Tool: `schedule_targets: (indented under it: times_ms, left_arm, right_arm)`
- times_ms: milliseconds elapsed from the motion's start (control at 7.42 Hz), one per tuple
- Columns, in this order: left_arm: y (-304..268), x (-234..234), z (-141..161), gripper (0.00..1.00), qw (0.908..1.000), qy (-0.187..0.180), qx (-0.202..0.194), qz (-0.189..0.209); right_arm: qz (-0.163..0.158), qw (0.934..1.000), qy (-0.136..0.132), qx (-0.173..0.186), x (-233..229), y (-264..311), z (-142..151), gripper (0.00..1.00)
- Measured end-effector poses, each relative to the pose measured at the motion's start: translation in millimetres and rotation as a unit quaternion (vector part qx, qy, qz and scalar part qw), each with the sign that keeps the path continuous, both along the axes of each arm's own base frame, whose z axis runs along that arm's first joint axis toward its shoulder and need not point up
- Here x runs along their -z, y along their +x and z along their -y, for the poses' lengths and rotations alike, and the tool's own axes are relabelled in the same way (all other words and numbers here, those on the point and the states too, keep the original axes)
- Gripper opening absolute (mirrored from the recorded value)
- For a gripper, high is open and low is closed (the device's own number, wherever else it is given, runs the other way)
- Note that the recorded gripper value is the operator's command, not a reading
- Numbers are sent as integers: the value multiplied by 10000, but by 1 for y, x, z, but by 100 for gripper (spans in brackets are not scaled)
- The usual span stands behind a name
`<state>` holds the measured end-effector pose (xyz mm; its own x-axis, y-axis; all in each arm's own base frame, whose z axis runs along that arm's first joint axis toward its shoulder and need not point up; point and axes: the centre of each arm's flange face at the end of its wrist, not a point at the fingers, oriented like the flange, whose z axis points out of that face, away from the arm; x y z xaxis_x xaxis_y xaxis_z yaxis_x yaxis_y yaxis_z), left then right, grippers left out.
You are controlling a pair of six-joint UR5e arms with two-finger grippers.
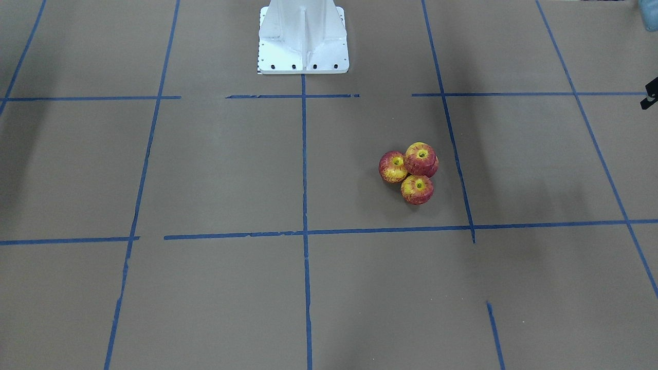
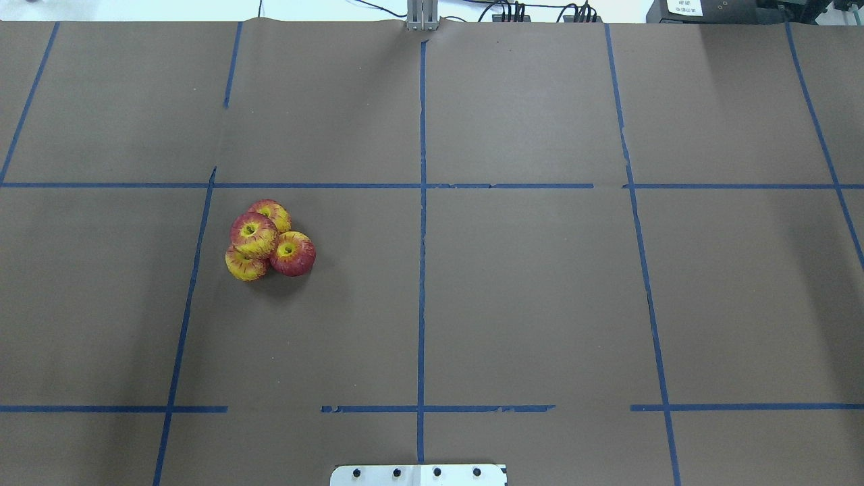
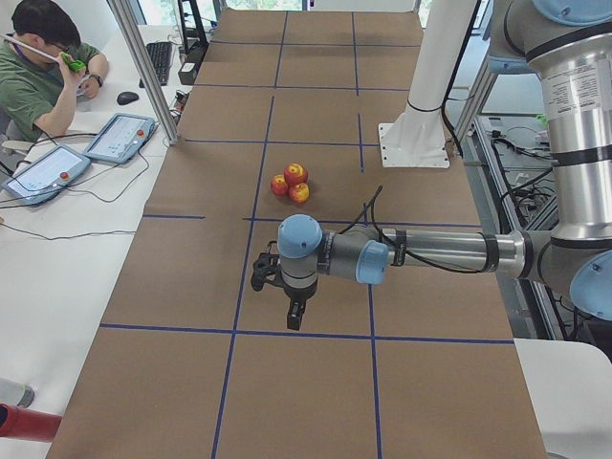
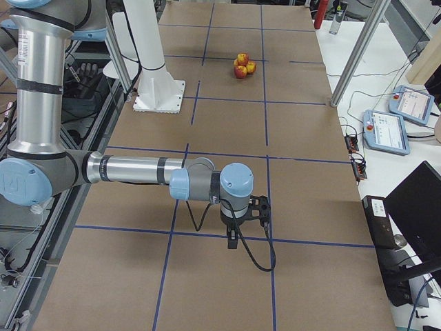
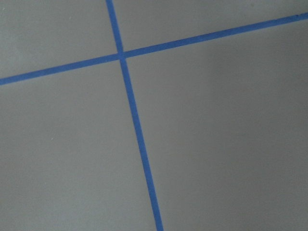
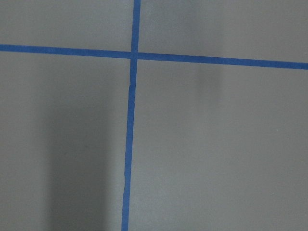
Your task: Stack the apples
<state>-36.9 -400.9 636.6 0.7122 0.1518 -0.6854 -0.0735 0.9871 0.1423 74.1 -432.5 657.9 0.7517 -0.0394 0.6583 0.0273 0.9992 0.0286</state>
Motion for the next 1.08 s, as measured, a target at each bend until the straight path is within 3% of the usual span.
schedule_targets:
  times_ms: [404, 1079]
  left_arm:
    - [-40, 2, 2, 100, 9993, -68, 353, 26]
    - [-44, 10, 7, 100, 9992, 3, 388, 56]
  right_arm:
    - [0, 10000, 0, 0, 0, 0, 0, 100]
    - [0, 10000, 0, 0, 0, 0, 0, 100]
